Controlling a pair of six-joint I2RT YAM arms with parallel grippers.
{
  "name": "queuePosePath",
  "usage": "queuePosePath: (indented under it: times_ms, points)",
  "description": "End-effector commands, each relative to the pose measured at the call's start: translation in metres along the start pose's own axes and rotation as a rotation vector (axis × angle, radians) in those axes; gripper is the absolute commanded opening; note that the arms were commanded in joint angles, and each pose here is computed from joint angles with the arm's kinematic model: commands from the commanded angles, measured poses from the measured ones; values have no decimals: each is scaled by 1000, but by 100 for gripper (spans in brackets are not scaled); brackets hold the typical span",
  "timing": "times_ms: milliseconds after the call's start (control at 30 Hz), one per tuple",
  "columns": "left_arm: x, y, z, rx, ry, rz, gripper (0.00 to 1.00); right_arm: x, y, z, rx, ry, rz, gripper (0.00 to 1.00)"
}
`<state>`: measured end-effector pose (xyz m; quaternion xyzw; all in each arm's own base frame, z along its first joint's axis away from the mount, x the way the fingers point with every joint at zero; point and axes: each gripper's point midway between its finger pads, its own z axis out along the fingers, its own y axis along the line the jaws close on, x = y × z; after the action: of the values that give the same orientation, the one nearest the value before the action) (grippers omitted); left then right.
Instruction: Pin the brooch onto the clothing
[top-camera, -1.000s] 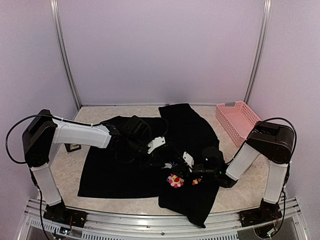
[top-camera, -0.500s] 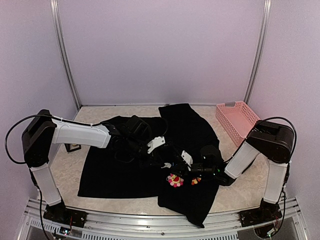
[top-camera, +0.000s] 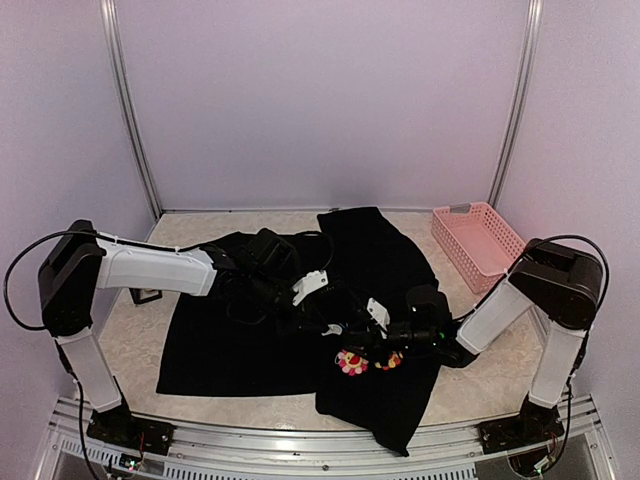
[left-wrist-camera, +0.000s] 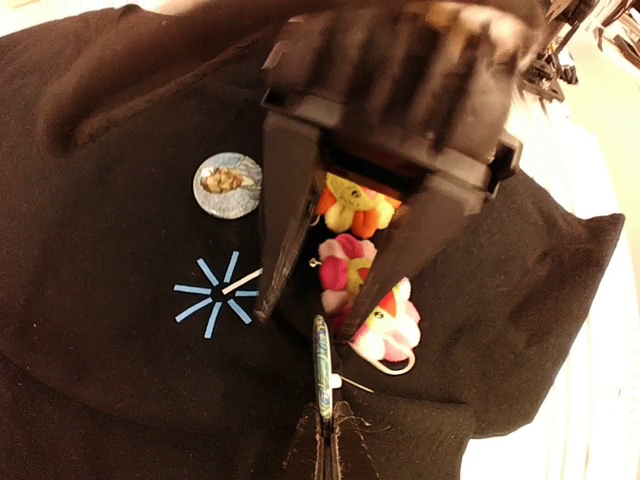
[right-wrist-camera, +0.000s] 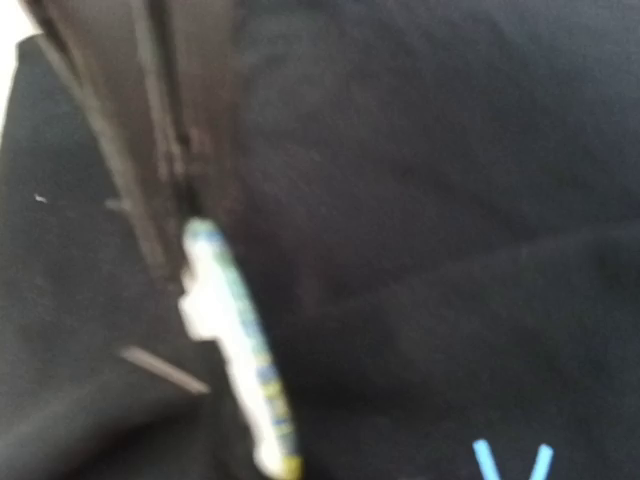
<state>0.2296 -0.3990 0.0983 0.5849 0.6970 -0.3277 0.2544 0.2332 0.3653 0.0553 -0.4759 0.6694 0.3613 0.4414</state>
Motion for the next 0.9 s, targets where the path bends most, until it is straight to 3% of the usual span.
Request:
queuePosePath:
  times_ms: [0,67,300,667,867]
  points:
    - [-18,-7,-11,20,-64,21,0,-27,18,-20,-83,-139,-56,44]
    - [-18,-7,-12,19,-66,21,0,-32,22,-23,-108,-180,-63,52]
    - [-18,-7,-12,23,-69,21,0,-44,17,-15,-131,-255,-29,62]
    - [-19,-7,-11,28,-71,28,0,-38,13,3,-156,-238,-37,46]
    - [-19,-7,-12,29,-74,31,0,-32,9,6,-136,-219,-44,41]
